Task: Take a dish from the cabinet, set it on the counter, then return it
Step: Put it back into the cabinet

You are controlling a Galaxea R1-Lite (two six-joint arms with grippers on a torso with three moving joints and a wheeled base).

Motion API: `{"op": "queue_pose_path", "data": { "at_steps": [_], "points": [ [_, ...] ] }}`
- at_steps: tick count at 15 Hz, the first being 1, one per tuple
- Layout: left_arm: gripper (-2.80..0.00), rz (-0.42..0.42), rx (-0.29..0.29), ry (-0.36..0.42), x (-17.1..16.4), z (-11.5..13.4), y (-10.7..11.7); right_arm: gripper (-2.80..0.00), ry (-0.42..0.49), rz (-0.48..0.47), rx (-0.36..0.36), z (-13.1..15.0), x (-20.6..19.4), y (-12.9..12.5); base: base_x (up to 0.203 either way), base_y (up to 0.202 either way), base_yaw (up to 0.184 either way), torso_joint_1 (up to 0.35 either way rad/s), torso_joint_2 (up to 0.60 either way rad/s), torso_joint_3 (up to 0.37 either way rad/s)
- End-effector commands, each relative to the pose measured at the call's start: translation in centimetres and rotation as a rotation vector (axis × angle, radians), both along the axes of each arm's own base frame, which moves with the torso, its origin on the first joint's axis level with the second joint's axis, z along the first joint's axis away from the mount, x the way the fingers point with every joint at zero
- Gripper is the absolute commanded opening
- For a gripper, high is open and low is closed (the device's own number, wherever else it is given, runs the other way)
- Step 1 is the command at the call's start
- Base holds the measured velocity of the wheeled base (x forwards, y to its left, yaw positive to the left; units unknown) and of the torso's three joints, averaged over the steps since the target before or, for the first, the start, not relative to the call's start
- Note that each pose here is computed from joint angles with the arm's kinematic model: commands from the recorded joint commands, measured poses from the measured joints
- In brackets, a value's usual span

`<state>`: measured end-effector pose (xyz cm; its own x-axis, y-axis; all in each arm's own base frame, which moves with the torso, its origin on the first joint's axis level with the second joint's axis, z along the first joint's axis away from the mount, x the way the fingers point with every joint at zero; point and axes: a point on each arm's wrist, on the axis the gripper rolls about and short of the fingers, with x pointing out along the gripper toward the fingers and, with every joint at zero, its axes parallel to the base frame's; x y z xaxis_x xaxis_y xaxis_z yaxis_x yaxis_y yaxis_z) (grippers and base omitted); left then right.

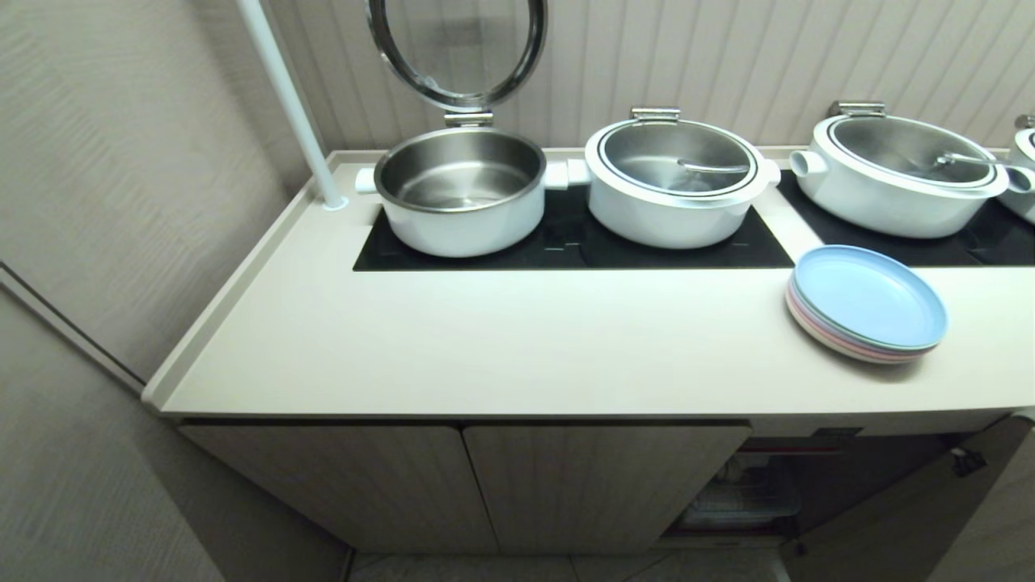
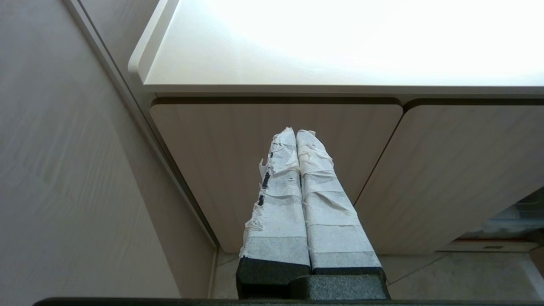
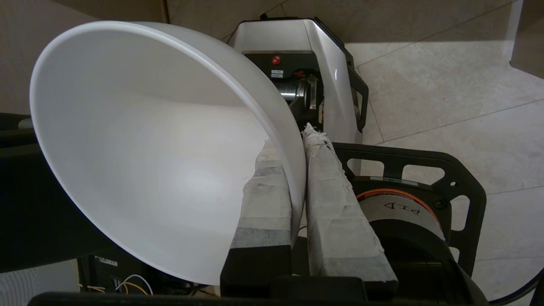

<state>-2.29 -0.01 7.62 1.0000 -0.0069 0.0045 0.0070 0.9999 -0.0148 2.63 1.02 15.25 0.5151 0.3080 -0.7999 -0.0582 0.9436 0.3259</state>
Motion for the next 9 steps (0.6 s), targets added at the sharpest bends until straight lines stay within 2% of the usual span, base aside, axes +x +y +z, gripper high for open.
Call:
{"op": "queue_pose_path", "data": {
  "at_steps": [1,9],
  "points": [
    [-2.80,0.001,0.000,0.000,0.00,0.00,0.00,-2.80,0.022,0.001,-0.003,0.06,0.41,0.10,0.000,0.000,0.000,0.000,0.00,0.000],
    [-2.80,0.000,0.000,0.000,0.00,0.00,0.00,-2.80,0.019,0.010,-0.003,0.29,0.56,0.16,0.000,0.000,0.000,0.000,0.00,0.000]
  ]
}}
